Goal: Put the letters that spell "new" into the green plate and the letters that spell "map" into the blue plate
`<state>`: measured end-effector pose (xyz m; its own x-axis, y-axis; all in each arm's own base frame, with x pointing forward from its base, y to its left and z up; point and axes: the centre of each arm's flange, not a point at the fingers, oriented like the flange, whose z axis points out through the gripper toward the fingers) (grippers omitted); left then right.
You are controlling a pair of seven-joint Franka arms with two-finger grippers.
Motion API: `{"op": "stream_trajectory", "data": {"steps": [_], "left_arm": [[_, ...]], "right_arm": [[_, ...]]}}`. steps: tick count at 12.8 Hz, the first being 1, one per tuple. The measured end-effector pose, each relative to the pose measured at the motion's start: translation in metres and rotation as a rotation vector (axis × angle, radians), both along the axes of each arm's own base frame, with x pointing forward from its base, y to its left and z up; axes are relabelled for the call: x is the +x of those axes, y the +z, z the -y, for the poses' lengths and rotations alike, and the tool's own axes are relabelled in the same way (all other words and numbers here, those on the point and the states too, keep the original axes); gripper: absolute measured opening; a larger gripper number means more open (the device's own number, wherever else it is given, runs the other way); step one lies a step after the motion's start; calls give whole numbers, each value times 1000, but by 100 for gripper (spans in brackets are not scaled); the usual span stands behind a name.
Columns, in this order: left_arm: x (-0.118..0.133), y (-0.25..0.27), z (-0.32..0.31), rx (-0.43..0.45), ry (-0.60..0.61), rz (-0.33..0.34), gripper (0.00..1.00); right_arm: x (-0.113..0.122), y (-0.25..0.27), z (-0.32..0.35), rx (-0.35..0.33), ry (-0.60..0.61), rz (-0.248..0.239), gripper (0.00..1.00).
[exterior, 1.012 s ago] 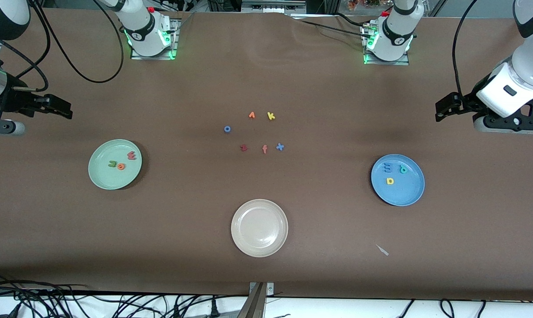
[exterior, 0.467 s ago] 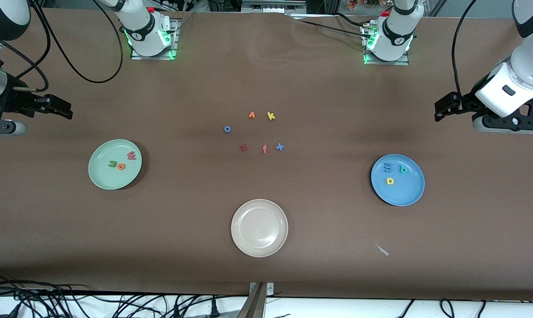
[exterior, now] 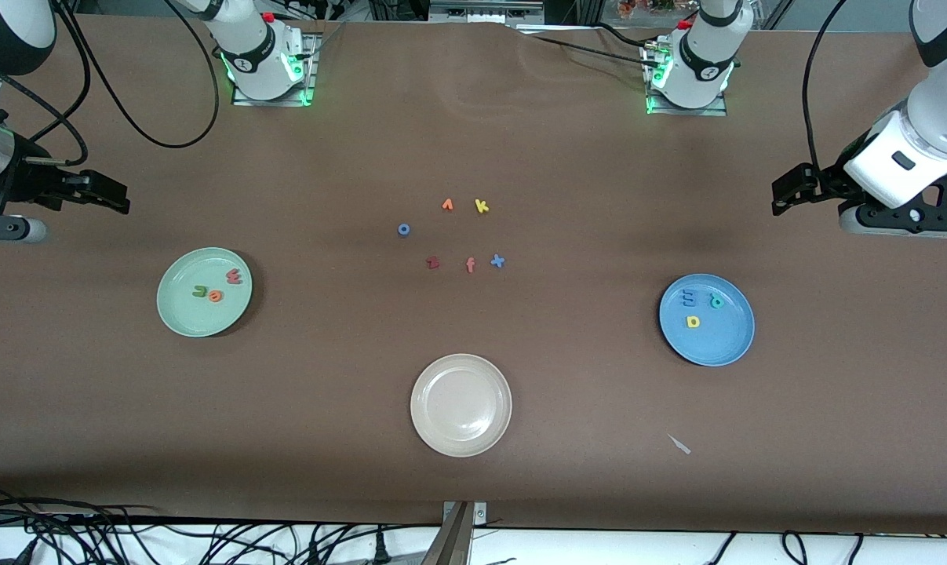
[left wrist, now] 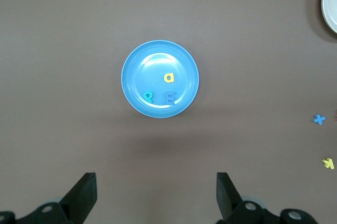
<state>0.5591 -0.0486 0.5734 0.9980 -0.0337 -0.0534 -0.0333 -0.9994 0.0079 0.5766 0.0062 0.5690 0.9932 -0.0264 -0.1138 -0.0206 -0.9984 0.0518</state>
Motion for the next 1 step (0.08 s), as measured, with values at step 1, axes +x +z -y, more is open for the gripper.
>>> {"op": "stream_trajectory", "data": {"steps": [1], "left_arm": [[0,0,0,0,0,0,100]], "right_arm": [[0,0,0,0,0,0,100]]}}
